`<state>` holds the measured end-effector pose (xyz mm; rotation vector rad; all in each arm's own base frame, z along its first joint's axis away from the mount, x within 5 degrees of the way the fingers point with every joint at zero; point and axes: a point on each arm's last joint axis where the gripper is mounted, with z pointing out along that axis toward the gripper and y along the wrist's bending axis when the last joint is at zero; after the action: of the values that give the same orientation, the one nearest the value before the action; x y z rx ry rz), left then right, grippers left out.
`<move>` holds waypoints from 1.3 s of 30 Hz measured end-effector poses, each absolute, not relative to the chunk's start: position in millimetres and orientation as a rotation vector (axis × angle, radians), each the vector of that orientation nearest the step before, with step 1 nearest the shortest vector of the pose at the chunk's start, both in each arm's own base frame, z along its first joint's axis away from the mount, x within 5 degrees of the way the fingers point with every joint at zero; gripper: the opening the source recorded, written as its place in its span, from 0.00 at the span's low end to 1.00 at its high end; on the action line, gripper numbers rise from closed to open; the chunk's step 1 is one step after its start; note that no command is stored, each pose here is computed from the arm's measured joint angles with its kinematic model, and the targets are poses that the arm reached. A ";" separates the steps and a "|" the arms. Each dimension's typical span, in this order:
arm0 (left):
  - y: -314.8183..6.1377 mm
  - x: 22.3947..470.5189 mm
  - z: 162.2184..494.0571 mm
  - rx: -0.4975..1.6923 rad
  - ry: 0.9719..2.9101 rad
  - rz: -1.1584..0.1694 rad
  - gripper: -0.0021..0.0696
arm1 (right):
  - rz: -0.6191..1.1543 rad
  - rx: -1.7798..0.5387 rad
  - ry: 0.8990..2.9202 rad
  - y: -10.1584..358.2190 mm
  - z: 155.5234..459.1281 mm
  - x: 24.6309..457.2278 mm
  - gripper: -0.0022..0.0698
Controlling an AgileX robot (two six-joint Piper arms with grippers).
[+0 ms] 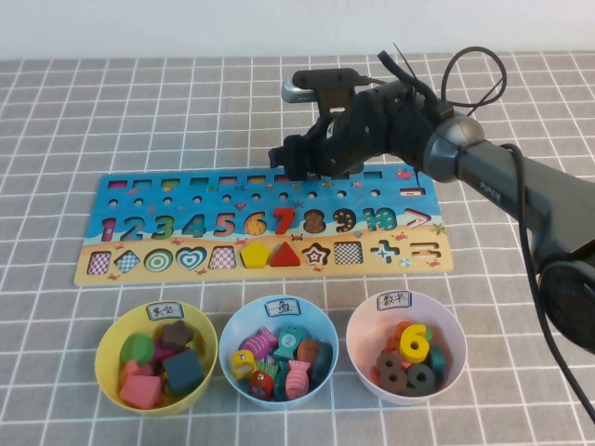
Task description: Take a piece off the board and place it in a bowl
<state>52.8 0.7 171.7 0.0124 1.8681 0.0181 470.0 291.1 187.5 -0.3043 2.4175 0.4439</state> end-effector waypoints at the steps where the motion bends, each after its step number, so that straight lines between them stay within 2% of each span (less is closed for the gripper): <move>1: 0.7 52.8 171.7 0.012 1.868 0.018 0.02 | 0.444 -0.304 2.417 291.1 187.6 470.0 0.64; 8: 0.7 52.8 171.7 0.012 1.868 0.018 0.02 | 0.445 -0.304 2.415 291.2 187.7 470.1 0.55; 17: 0.7 52.8 171.7 0.012 1.868 0.018 0.02 | 0.445 -0.304 2.414 291.2 187.8 470.2 0.51; 24: 0.7 52.8 171.7 0.012 1.868 0.018 0.02 | 0.445 -0.304 2.414 291.2 187.8 470.2 0.39; 39: 0.7 52.8 171.7 0.012 1.868 0.018 0.02 | 0.441 -0.306 2.411 291.0 187.8 470.4 0.35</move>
<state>52.8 0.7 171.7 0.0124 1.8681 0.0181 470.4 291.0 187.8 -0.3065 2.4114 0.4409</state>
